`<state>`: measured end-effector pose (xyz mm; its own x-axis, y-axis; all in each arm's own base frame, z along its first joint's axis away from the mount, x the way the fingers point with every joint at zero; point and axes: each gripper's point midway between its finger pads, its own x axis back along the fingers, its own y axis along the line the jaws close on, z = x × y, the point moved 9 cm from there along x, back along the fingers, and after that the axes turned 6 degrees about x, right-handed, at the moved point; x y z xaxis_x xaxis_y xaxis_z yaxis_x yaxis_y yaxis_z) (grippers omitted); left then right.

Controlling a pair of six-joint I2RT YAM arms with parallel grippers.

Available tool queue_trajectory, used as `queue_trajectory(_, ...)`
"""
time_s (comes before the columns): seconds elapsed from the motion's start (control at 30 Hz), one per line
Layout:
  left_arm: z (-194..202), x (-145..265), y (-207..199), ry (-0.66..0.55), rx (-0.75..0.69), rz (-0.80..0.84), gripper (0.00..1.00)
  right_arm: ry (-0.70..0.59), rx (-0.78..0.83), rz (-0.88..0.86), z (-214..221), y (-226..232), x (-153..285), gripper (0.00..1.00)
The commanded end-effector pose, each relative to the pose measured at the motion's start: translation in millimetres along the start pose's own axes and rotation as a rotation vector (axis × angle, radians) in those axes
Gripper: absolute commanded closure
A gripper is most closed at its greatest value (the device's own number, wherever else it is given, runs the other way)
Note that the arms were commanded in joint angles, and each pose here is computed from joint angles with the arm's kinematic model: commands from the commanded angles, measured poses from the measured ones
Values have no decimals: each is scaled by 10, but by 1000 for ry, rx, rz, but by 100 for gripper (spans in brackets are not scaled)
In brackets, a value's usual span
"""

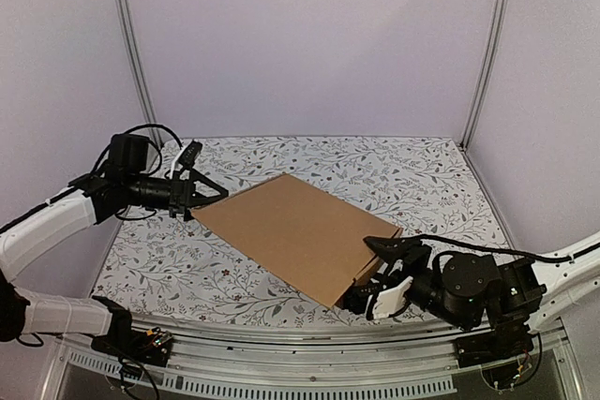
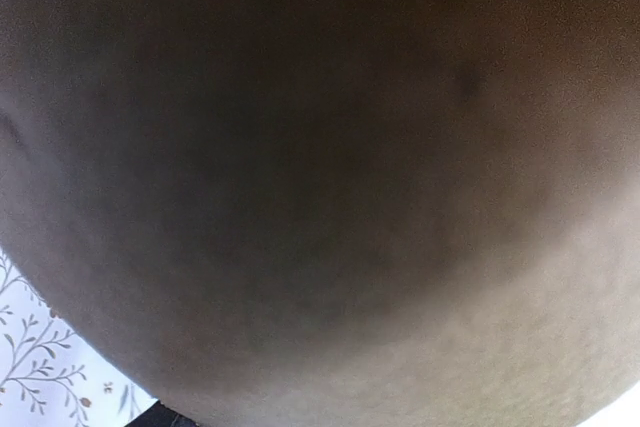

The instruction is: Fold the paper box

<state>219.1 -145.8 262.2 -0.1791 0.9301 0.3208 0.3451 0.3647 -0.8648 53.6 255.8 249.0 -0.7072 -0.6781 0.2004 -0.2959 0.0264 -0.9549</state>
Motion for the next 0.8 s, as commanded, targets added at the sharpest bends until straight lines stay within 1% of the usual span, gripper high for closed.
queue_trajectory(0.0,19,200,81,-141,-42,-258,0,-38,-288,-81,64,-117,-55,49)
queue_trajectory(0.07,35,280,63,-183,-74,-321,0,-57,-357,-134,91,-120,-120,49)
queue_trajectory(0.13,31,367,68,-219,-77,-404,0,-51,-415,-189,159,-119,-216,49)
queue_trajectory(0.2,33,446,98,-258,-71,-484,0,-75,-482,-234,180,-124,-280,50)
queue_trajectory(0.27,39,499,103,-293,-76,-522,0,-92,-533,-272,220,-119,-350,51)
queue_trajectory(0.47,91,539,124,-337,-64,-533,0,-135,-684,-397,316,-55,-511,52)
queue_trajectory(0.6,122,510,93,-318,-68,-476,0,-147,-762,-470,379,22,-591,52)
queue_trajectory(0.77,138,505,27,-301,-101,-421,0,-192,-862,-505,467,29,-674,54)
